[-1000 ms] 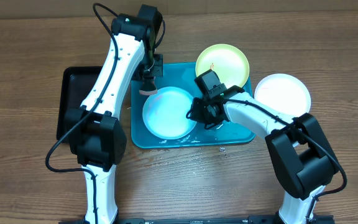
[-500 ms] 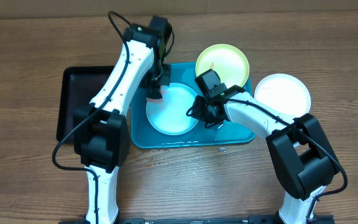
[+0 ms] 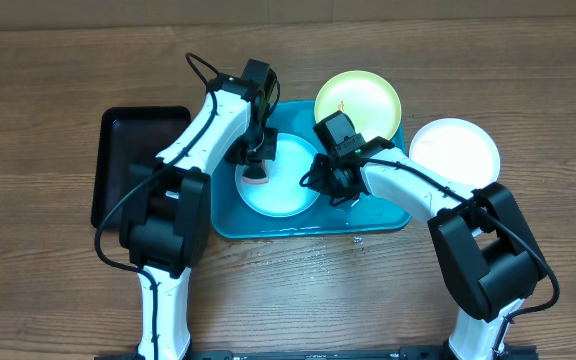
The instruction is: Clean dirty plates on tray and stack at the side
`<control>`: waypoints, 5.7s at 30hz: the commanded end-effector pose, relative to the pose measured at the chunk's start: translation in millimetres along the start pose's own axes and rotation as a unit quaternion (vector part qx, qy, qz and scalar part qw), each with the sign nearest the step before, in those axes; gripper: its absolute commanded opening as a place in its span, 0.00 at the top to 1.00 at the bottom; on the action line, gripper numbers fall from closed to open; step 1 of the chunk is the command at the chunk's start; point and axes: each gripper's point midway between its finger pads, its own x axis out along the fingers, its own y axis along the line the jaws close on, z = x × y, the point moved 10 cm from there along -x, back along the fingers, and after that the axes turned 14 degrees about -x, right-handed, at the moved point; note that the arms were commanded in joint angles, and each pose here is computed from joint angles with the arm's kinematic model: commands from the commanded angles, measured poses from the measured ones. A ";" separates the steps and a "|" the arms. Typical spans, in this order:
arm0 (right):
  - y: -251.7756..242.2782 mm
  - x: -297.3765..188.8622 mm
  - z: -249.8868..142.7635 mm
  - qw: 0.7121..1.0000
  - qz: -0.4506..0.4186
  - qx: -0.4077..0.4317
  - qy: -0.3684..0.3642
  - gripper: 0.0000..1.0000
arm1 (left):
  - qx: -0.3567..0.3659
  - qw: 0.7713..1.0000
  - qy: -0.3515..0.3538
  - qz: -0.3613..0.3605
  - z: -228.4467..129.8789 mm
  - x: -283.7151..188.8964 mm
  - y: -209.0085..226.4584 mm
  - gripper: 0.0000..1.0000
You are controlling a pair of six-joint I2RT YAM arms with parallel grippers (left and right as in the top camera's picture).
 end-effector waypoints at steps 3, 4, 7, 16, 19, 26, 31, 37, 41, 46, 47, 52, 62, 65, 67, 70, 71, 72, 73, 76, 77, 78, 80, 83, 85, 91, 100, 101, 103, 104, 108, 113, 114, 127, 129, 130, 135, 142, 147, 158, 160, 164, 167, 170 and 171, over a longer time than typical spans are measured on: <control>-8.6 0.7 2.3 0.999 -0.032 0.006 -0.010 0.96 | 0.019 0.999 0.040 0.011 -17.0 17.2 6.3 0.96; -8.6 0.7 2.3 0.999 -0.032 0.006 -0.010 0.96 | 0.029 0.999 0.043 0.012 -18.2 18.6 6.9 0.96; -8.7 0.8 2.2 0.999 -0.032 0.006 -0.010 0.96 | 0.076 0.996 0.055 0.003 -21.3 18.6 6.8 0.96; -8.6 0.7 2.3 0.999 -0.032 0.006 -0.010 0.96 | 0.213 0.967 0.107 -0.090 -34.7 15.6 -1.6 0.96; -8.6 0.7 2.3 0.999 -0.032 0.006 -0.010 0.96 | 0.235 0.959 0.111 -0.109 -36.1 14.6 -3.7 0.96; -8.6 0.7 2.3 0.999 -0.032 0.006 -0.010 0.96 | 0.260 0.954 0.090 -0.117 -31.1 14.9 -6.2 0.96; -8.6 0.7 2.3 0.999 -0.032 0.006 -0.010 0.96 | 0.184 0.982 0.028 -0.027 -12.0 18.2 2.8 0.96; -8.6 0.7 2.3 0.999 -0.032 0.006 -0.010 0.96 | 0.043 0.990 -0.089 0.101 13.0 15.7 16.0 0.96; -8.7 0.7 2.3 0.999 -0.032 0.006 -0.010 0.96 | 0.025 0.985 -0.133 0.107 24.0 10.0 13.1 0.96; -8.7 0.8 2.2 0.999 -0.032 0.006 -0.010 0.96 | 0.025 0.982 -0.167 0.087 37.0 -14.9 -0.5 0.96; -8.7 0.8 2.2 0.999 -0.032 0.006 -0.010 0.96 | 0.026 0.981 -0.173 0.084 39.1 -21.9 -3.7 0.96; -8.7 0.8 2.2 0.999 -0.032 0.004 -0.010 0.96 | 0.022 0.978 -0.194 0.071 46.6 -66.0 -14.3 0.96; -3.6 7.6 4.5 1.000 -0.010 -0.007 -0.014 0.76 | -0.020 0.987 -0.140 0.082 29.8 -102.6 -6.1 0.96; -2.9 19.1 1.3 1.000 0.002 -0.007 0.002 0.73 | -0.018 0.990 -0.118 0.076 25.0 -100.7 -5.4 0.96; -2.9 21.3 -1.1 1.000 0.008 -0.007 0.014 0.92 | -0.017 0.990 -0.116 0.076 24.6 -100.5 -5.4 0.96; -6.0 13.3 0.5 1.000 0.009 0.000 0.019 0.96 | -0.017 0.990 -0.117 0.076 24.8 -100.6 -5.4 0.96; -7.1 11.0 0.9 1.000 0.008 0.002 0.019 0.96 | -0.017 0.990 -0.117 0.076 24.8 -100.6 -5.2 0.96; -7.2 5.6 1.5 1.000 0.008 0.000 0.019 0.96 | -0.018 0.990 -0.117 0.076 25.0 -100.6 -4.9 0.96; -7.6 0.3 1.9 1.000 0.005 0.001 0.018 0.96 | -0.018 0.990 -0.117 0.076 25.1 -100.6 -4.8 0.96; -8.2 -21.1 2.1 1.000 -0.009 -0.018 0.004 0.96 | -0.018 0.990 -0.117 0.075 25.4 -100.6 -4.9 0.96; -9.1 -30.5 2.3 0.999 -0.020 -0.027 -0.006 0.96 | -0.019 0.990 -0.117 0.075 25.3 -100.6 -4.8 0.96; -9.1 -38.6 1.3 0.999 -0.032 -0.034 -0.014 0.96 | -0.018 0.990 -0.116 0.075 25.1 -100.5 -4.8 0.96; -11.1 -56.7 -0.6 0.996 -0.070 -0.047 -0.037 0.96 | -0.018 0.991 -0.112 0.070 24.3 -100.3 -5.4 0.96; -13.3 -83.5 -5.3 0.985 -0.140 -0.061 -0.080 0.96 | -0.017 0.993 -0.104 0.059 23.2 -99.8 -7.0 0.96; -12.6 -101.1 -8.7 0.973 -0.185 -0.071 -0.116 0.96 | -0.017 0.993 -0.104 0.057 23.2 -99.8 -7.2 0.96; -3.3 -138.6 -22.8 0.921 -0.308 -0.112 -0.210 0.96 | -0.018 0.993 -0.104 0.057 23.2 -99.8 -7.2 0.96; 28.8 -162.4 -49.5 0.809 -0.449 -0.189 -0.330 0.96 | -0.018 0.993 -0.103 0.057 23.0 -99.7 -7.1 0.96; 32.8 -165.5 -52.2 0.794 -0.461 -0.193 -0.346 0.96 | -0.018 0.993 -0.103 0.057 23.0 -99.7 -7.1 0.96; 40.2 -172.0 -57.4 0.763 -0.483 -0.201 -0.378 0.96 | -0.018 0.993 -0.103 0.057 23.0 -99.7 -7.1 0.96; 43.6 -175.7 -60.0 0.746 -0.496 -0.203 -0.395 0.96 | -0.018 0.993 -0.103 0.057 23.0 -99.7 -7.1 0.96; 52.9 -186.2 -67.6 0.696 -0.527 -0.207 -0.442 0.96 | -0.018 0.993 -0.103 0.058 23.0 -99.7 -7.1 0.96; 57.9 -186.2 -72.6 0.693 -0.525 -0.220 -0.443 0.96 | -0.018 0.993 -0.103 0.057 23.0 -99.7 -7.1 0.95; 58.3 -186.1 -72.9 0.693 -0.524 -0.221 -0.443 0.96 | -0.018 0.993 -0.103 0.057 23.0 -99.7 -7.1 0.95; 57.8 -178.1 -73.3 0.729 -0.494 -0.230 -0.415 0.96 | -0.018 0.993 -0.103 0.058 23.0 -99.7 -7.1 0.95; 55.7 -169.6 -73.3 0.764 -0.464 -0.237 -0.380 0.96 | -0.018 0.993 -0.103 0.058 23.0 -99.8 -7.1 0.96; 53.6 -164.8 -72.9 0.784 -0.447 -0.240 -0.357 0.96 | -0.018 0.993 -0.103 0.058 23.0 -99.8 -7.0 0.95; 33.1 -143.5 -65.0 0.885 -0.351 -0.189 -0.242 0.96 | -0.018 0.993 -0.103 0.058 23.0 -99.7 -7.0 0.95; -12.0 -129.5 -25.1 0.970 -0.195 -0.089 -0.115 0.96 | -0.018 0.993 -0.100 0.060 22.2 -99.6 -6.6 0.95; -62.5 -138.1 8.8 0.997 -0.017 -0.030 -0.065 0.96 | -0.017 0.993 -0.097 0.062 21.1 -99.5 -6.0 0.96; -231.4 -176.5 12.7 0.973 -0.019 0.213 -0.085 0.96 | -0.017 0.993 -0.097 0.062 21.1 -99.5 -6.0 0.96; -255.0 -177.4 5.8 0.964 -0.039 0.246 -0.095 0.96 | -0.017 0.993 -0.097 0.062 21.1 -99.5 -6.0 0.96; -281.4 -171.2 -5.8 0.952 -0.054 0.280 -0.108 0.96 | -0.017 0.993 -0.097 0.061 21.1 -99.5 -6.0 0.96; -288.2 -159.9 -11.4 0.950 -0.057 0.285 -0.115 0.96 | -0.017 0.993 -0.096 0.062 21.1 -99.5 -6.0 0.96; -290.6 -148.1 -16.2 0.949 -0.062 0.285 -0.120 0.96 | -0.018 0.993 -0.097 0.061 21.1 -99.5 -6.0 0.95; -291.0 -144.5 -17.7 0.949 -0.062 0.286 -0.122 0.96 | -0.018 0.993 -0.097 0.061 21.1 -99.5 -6.0 0.96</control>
